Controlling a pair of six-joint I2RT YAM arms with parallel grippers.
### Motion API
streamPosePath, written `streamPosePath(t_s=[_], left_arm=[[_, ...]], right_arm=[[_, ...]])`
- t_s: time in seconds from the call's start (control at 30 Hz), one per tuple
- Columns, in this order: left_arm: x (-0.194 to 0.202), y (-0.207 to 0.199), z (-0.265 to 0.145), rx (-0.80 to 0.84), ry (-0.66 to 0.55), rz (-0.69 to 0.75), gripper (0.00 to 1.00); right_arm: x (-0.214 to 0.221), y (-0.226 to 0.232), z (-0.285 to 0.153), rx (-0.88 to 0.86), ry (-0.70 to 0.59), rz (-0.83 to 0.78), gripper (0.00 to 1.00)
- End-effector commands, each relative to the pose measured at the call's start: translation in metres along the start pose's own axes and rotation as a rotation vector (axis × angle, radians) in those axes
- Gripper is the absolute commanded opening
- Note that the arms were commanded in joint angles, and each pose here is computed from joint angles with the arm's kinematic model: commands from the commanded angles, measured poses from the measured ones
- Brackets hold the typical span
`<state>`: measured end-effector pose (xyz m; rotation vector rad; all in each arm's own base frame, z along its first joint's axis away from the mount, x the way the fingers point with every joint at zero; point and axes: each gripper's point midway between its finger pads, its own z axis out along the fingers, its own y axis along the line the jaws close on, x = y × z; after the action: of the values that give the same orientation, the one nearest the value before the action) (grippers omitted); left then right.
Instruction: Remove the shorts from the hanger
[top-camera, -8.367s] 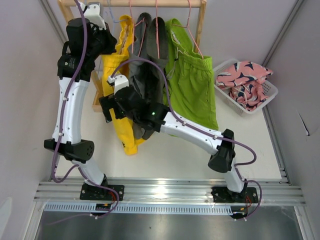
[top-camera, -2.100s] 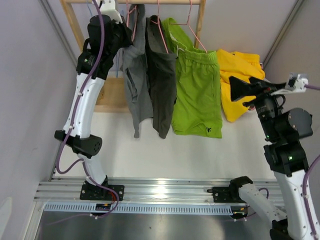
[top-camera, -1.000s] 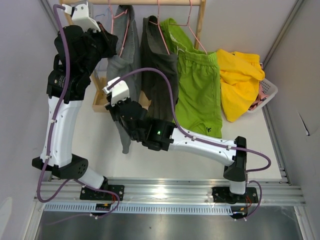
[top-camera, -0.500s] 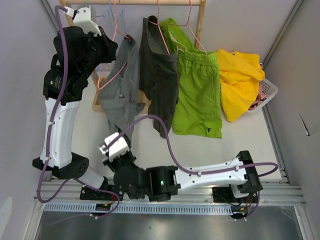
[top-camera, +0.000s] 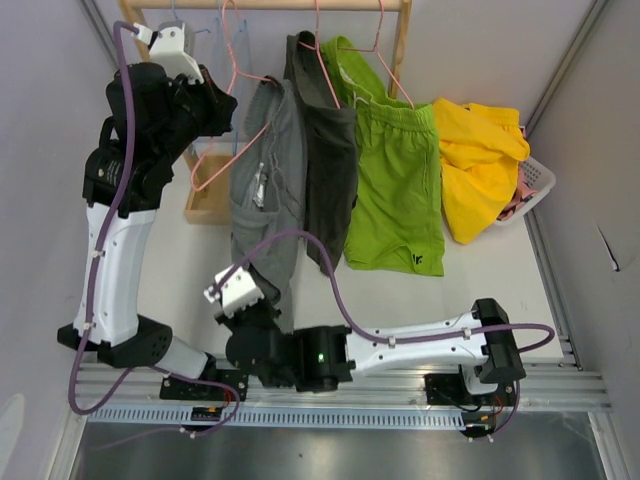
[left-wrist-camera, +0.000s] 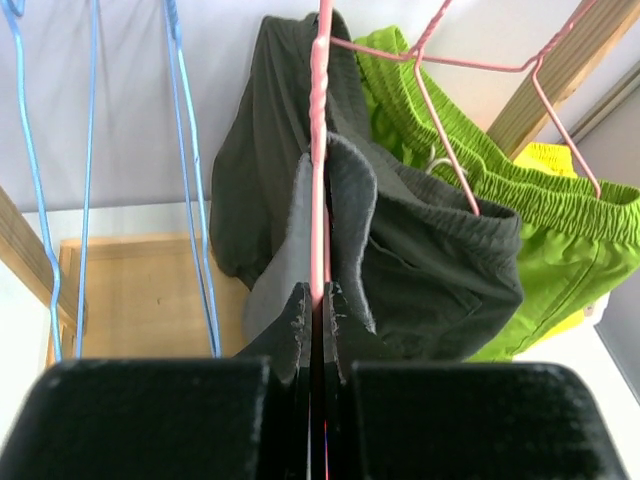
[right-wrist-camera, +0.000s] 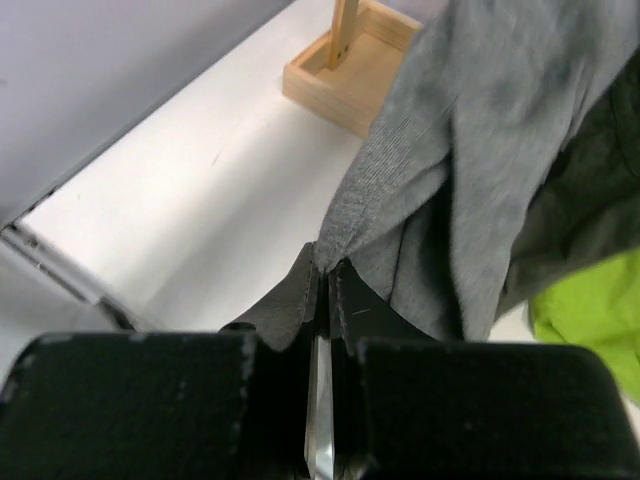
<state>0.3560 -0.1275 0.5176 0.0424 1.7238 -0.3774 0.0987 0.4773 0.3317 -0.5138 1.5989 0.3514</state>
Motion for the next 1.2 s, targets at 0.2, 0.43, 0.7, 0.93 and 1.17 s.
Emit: streamPosePath(t_s=[0.2,0.43,0.7,0.93,1.17], left_arm=[[-0.025,-0.006,-0.068,0.076,-0.192,-0.066,0.00],[-0.031,-0.002,-0.083,0.056,-0.211,-0.046,0.00],[-0.048,0.000,-0.005,0.006,-0.215,0.020,0.00],[-0.075,-0.001,0.045,-0.025,-0.272,0.073,0.00],[-0.053,0.007,0.100,-0.065,-0.240,0.089,0.00]], right_arm=[[-0.120,-0.116,0.127,0.042,-0.166,0.078,0.00],[-0.104,-0.155,0.143,0.086,-0.112,0.139,0.00],[-0.053,-0.061,-0.015,-0.118,-0.100,0.176,0.00],[0.001,-0.011,-0.136,-0.289,-0.044,0.158,0.00],[-0.004,-0.042,-0.160,-0.201,-0.051,0.127,0.00]])
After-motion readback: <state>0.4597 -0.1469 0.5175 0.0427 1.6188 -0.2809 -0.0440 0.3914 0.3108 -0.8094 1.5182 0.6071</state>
